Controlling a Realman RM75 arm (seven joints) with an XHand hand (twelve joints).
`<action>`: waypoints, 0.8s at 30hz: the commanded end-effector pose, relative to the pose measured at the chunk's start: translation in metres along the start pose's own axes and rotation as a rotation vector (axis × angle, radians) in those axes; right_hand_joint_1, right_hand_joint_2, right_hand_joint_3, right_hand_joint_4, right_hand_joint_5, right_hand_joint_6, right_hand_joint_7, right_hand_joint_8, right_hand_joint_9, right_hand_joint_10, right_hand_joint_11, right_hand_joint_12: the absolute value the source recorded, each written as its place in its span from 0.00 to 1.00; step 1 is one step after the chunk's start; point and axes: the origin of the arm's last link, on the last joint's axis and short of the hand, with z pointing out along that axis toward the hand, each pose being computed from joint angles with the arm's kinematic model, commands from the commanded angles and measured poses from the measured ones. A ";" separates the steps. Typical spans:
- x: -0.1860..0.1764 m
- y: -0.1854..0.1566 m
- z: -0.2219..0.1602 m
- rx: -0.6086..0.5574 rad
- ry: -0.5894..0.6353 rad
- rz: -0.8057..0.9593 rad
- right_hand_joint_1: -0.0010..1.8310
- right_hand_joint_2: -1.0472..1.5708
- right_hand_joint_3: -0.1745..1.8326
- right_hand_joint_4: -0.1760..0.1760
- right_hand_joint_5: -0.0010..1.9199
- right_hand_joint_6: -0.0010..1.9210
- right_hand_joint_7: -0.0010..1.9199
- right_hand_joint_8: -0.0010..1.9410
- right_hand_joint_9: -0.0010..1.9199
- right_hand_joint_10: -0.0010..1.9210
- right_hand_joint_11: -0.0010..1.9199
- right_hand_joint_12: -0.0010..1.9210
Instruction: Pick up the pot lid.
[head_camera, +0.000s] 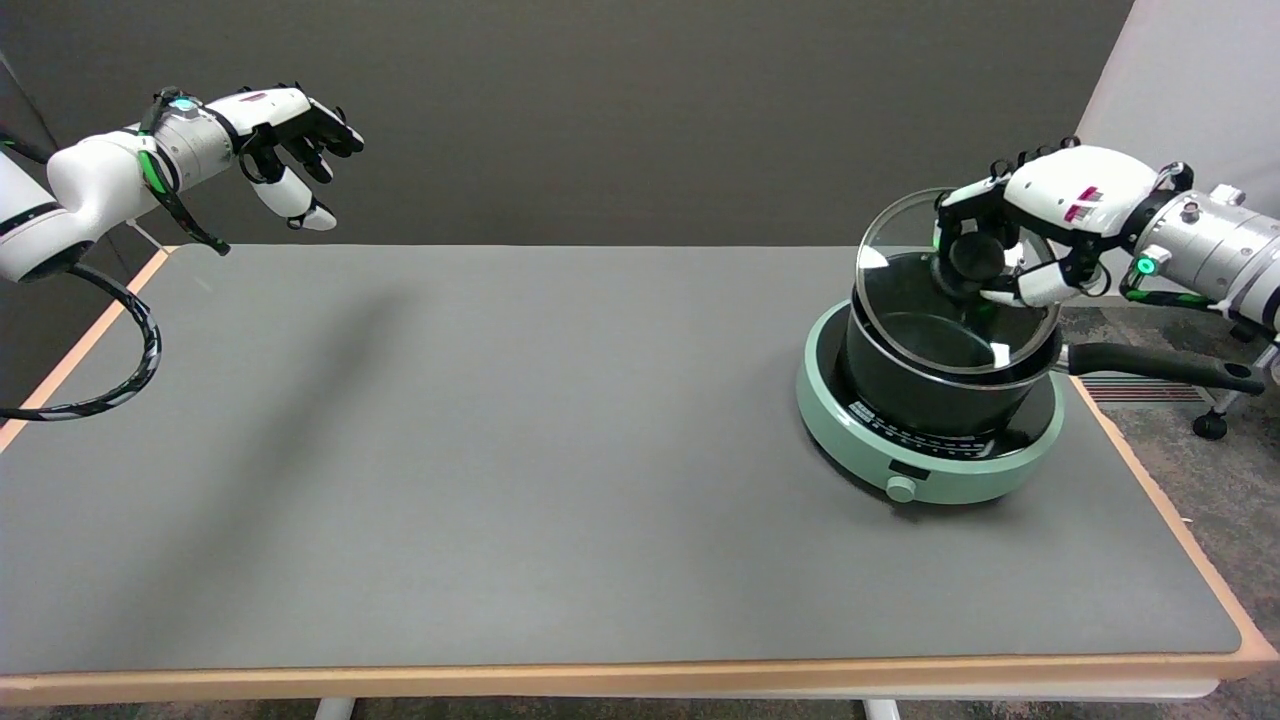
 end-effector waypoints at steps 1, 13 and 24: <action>0.019 0.004 0.005 0.010 0.013 -0.058 0.75 0.72 0.39 1.00 0.39 0.55 0.50 0.62 0.47 0.51 0.33 0.54; 0.019 0.014 0.005 0.004 0.019 0.028 0.75 0.71 0.40 1.00 0.39 0.55 0.50 0.62 0.47 0.52 0.33 0.55; 0.014 0.023 0.006 0.028 0.009 0.244 0.75 0.71 0.39 1.00 0.39 0.57 0.50 0.63 0.47 0.56 0.34 0.57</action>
